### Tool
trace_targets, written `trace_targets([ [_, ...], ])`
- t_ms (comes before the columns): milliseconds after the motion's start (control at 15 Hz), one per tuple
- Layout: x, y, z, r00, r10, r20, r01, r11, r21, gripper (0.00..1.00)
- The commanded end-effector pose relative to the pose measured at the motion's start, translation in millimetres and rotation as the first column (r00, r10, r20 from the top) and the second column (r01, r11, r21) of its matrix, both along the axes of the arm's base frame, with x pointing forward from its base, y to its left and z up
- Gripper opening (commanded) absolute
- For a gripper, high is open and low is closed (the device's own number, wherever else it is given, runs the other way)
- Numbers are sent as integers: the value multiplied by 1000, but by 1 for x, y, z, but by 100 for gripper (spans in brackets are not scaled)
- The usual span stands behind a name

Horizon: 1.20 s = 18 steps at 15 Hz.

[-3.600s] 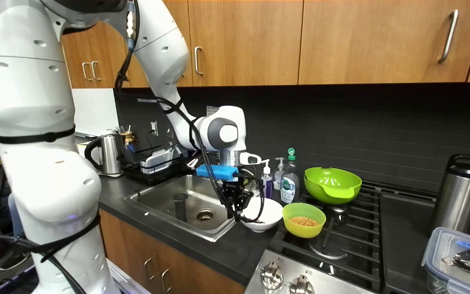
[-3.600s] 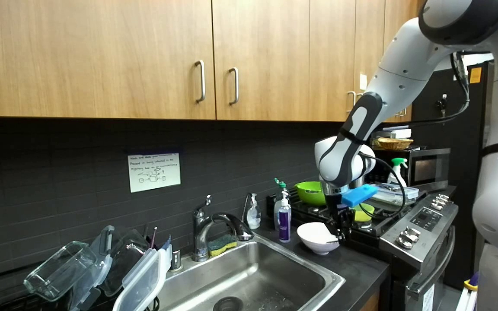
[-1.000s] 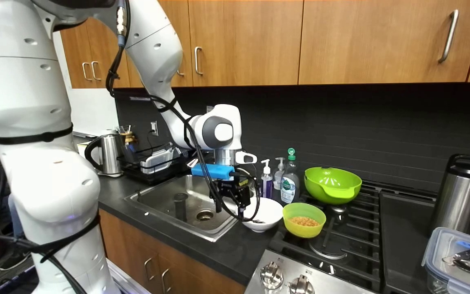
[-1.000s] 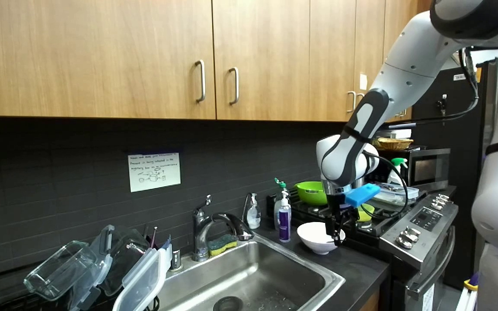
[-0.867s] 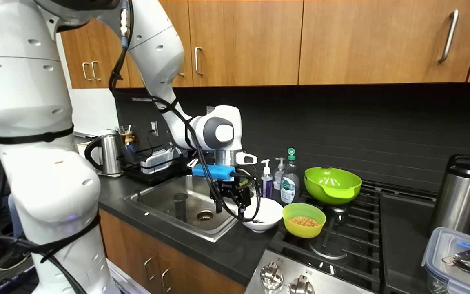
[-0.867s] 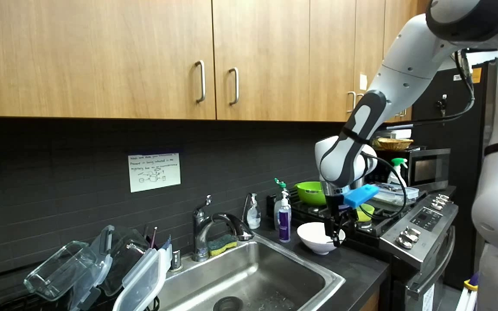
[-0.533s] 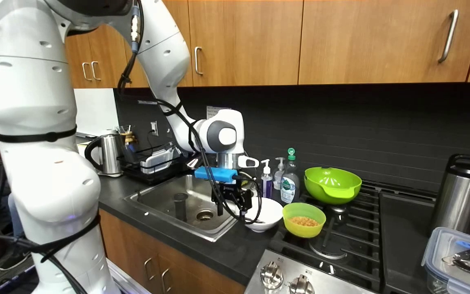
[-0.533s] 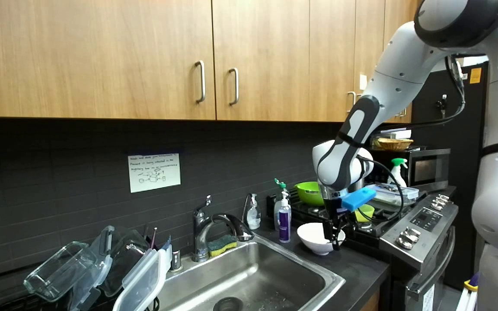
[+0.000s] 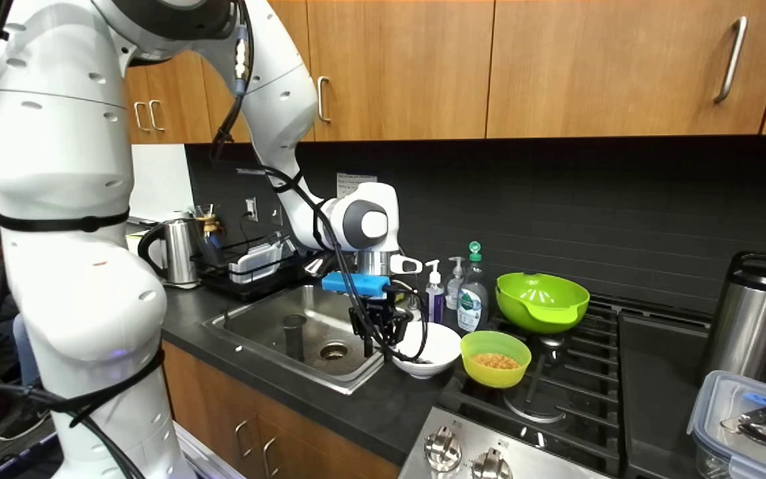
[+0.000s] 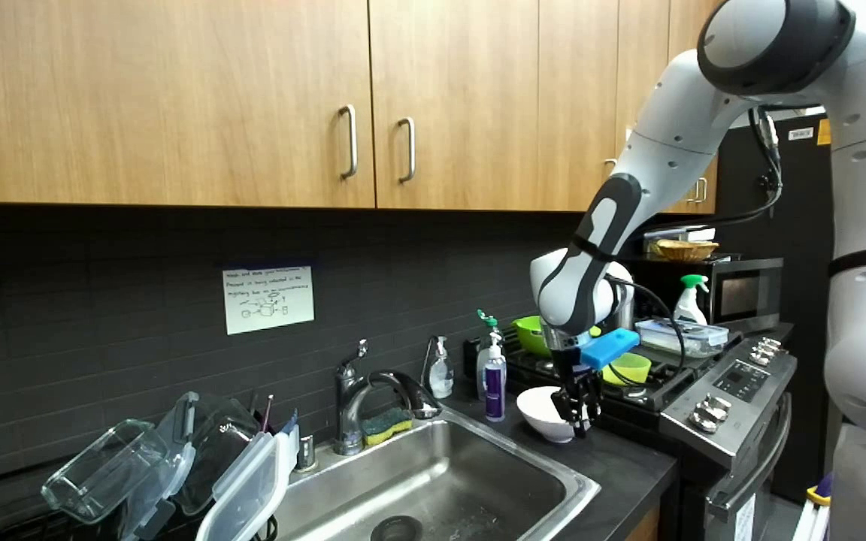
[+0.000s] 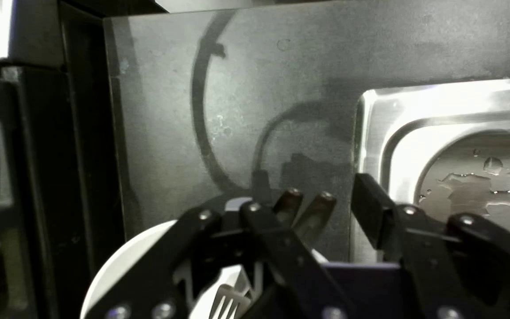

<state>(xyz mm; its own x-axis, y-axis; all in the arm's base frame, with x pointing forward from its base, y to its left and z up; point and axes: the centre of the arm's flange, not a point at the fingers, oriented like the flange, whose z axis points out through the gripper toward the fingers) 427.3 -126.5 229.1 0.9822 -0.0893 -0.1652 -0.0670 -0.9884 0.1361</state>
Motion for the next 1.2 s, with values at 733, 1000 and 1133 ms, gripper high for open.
trace_targets([
  [733, 10, 3, -5, 1000, -27, 3, 27, 1000, -4, 1],
  [1000, 11, 4, -5, 999, -40, 8, 41, 999, -5, 1],
  [1133, 0, -6, 23, 998, -63, -8, 63, 998, -8, 1],
])
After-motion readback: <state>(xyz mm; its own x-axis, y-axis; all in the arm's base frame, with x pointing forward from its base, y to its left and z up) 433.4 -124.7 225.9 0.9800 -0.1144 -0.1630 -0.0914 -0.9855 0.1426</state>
